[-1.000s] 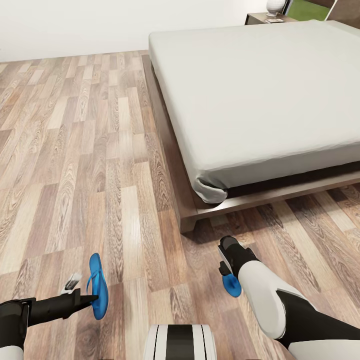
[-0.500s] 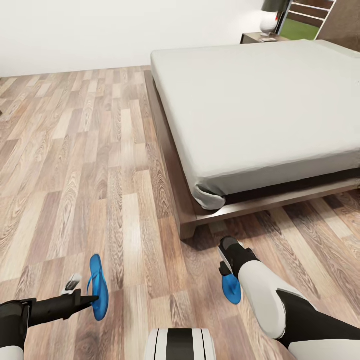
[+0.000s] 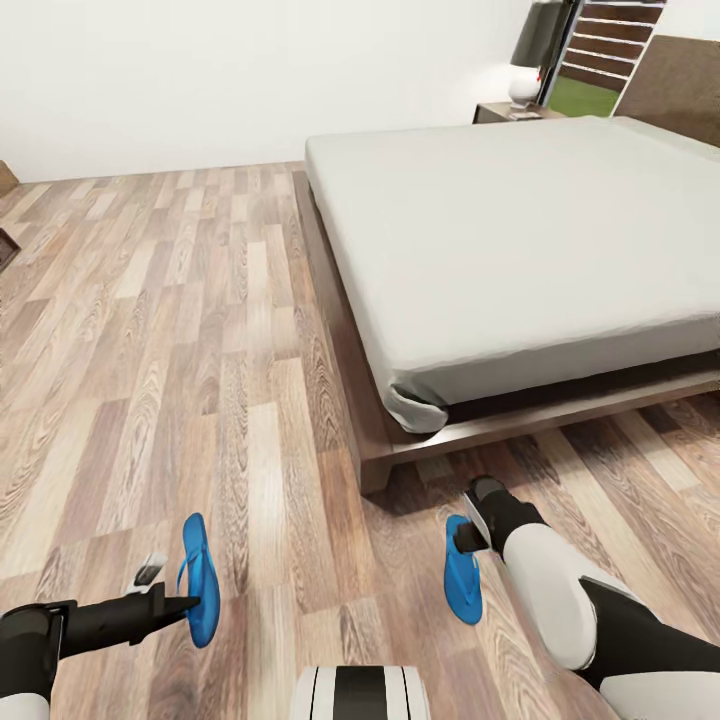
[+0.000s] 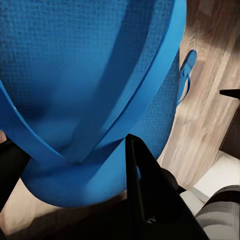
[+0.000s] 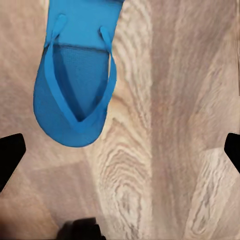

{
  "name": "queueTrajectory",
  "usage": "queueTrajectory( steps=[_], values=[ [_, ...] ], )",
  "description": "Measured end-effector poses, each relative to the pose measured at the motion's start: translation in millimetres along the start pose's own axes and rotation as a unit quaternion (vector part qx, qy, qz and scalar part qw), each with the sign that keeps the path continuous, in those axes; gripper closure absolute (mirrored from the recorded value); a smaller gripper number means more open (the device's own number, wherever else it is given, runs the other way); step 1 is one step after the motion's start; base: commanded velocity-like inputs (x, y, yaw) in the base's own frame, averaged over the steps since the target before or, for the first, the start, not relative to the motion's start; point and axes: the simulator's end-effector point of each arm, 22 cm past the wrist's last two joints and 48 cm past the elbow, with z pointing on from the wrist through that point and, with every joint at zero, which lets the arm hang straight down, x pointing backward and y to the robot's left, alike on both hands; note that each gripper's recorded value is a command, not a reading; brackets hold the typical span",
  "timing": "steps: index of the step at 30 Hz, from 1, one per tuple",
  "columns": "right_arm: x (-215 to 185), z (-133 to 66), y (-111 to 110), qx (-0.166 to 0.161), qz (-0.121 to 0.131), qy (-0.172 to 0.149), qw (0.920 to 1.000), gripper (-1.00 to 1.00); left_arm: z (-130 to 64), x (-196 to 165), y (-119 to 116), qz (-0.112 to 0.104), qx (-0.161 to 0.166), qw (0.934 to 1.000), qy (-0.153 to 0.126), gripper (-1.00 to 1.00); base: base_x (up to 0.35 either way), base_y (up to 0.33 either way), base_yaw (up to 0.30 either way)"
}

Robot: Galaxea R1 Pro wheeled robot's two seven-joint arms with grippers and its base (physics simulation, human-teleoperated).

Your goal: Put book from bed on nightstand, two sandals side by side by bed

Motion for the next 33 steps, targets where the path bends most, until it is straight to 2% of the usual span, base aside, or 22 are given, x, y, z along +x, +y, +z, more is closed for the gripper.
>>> queueTrajectory(
  steps=[6,7,9,10,12,13,16,17,19,20,23,24,26,27,30,31,33],
  values=[
    [6.1,5.4,-42.4,-0.038,0.086,-0.012,0.9955,-1.00,-3.1,-1.9,1.7,0.005,-0.017,0.9998,-0.004,1.00,0.000,0.000,0.000],
    [8.3,8.8,-54.0,-0.047,0.108,-0.018,0.9929,-1.00,-2.8,-1.3,4.2,0.005,-0.024,0.9997,-0.004,1.00,0.000,0.000,0.000],
    [12.9,12.6,-64.8,-0.062,0.135,-0.026,0.9886,-1.00,-3.1,-1.3,4.7,0.005,-0.028,0.9996,-0.006,1.00,0.000,0.000,0.000],
    [22.1,20.4,-76.0,-0.074,0.160,-0.030,0.9839,-1.00,-2.2,0.1,5.9,0.003,-0.030,0.9995,-0.004,1.00,0.000,0.000,0.000],
    [31.5,26.5,-88.6,-0.091,0.193,-0.038,0.9763,-1.00,-2.2,0.6,4.6,0.002,-0.030,0.9995,-0.005,1.00,0.000,0.000,0.000],
    [39.2,32.6,-97.3,-0.109,0.223,-0.046,0.9675,-1.00,-1.6,1.7,4.3,0.001,-0.030,0.9995,-0.004,1.00,0.000,0.000,0.000],
    [43.2,34.0,-105.7,-0.147,0.273,-0.070,0.9482,-1.00,-2.9,1.0,0.7,0.003,-0.028,0.9996,-0.006,1.00,0.000,0.000,0.000],
    [41.9,33.5,-109.1,-0.170,0.300,-0.089,0.9344,-1.00,-3.3,0.8,-0.5,0.004,-0.027,0.9996,-0.007,1.00,0.000,0.000,0.000],
    [36.5,28.3,-112.4,-0.195,0.328,-0.112,0.9176,-1.00,-4.7,-0.2,-3.3,0.006,-0.026,0.9996,-0.009,1.00,0.000,0.000,0.000],
    [34.0,25.7,-111.1,-0.221,0.352,-0.129,0.9002,-1.00,-5.3,-0.6,-4.5,0.007,-0.025,0.9996,-0.010,1.00,0.000,0.000,0.000],
    [33.1,19.1,-103.3,-0.266,0.388,-0.153,0.8692,-1.00,-7.7,-2.4,-8.7,0.012,-0.024,0.9996,-0.013,1.00,0.000,0.000,0.000],
    [32.9,15.1,-96.1,-0.296,0.409,-0.165,0.8472,-1.00,-8.5,-3.0,-9.8,0.013,-0.024,0.9995,-0.014,1.00,0.000,0.000,0.000],
    [28.9,6.2,-89.6,-0.329,0.429,-0.181,0.8213,-1.00,-10.3,-4.4,-12.7,0.016,-0.022,0.9995,-0.016,1.00,0.000,0.000,0.000],
    [25.0,-1.4,-83.4,-0.357,0.445,-0.194,0.7977,-1.00,-11.2,-5.1,-14.2,0.017,-0.022,0.9995,-0.018,1.00,0.000,0.000,0.000],
    [18.3,-15.7,-77.4,-0.391,0.464,-0.214,0.7653,-1.00,-14.0,-7.2,-18.8,0.021,-0.019,0.9994,-0.022,1.00,0.000,0.000,0.000],
    [15.7,-21.4,-75.0,-0.405,0.472,-0.222,0.7509,-1.00,-15.0,-7.9,-20.3,0.022,-0.018,0.9993,-0.023,1.00,0.000,0.000,0.000],
    [12.9,-28.2,-73.3,-0.416,0.476,-0.230,0.7401,-1.00,-16.6,-9.2,-23.6,0.025,-0.017,0.9992,-0.025,1.00,0.000,0.000,0.000]
  ],
)
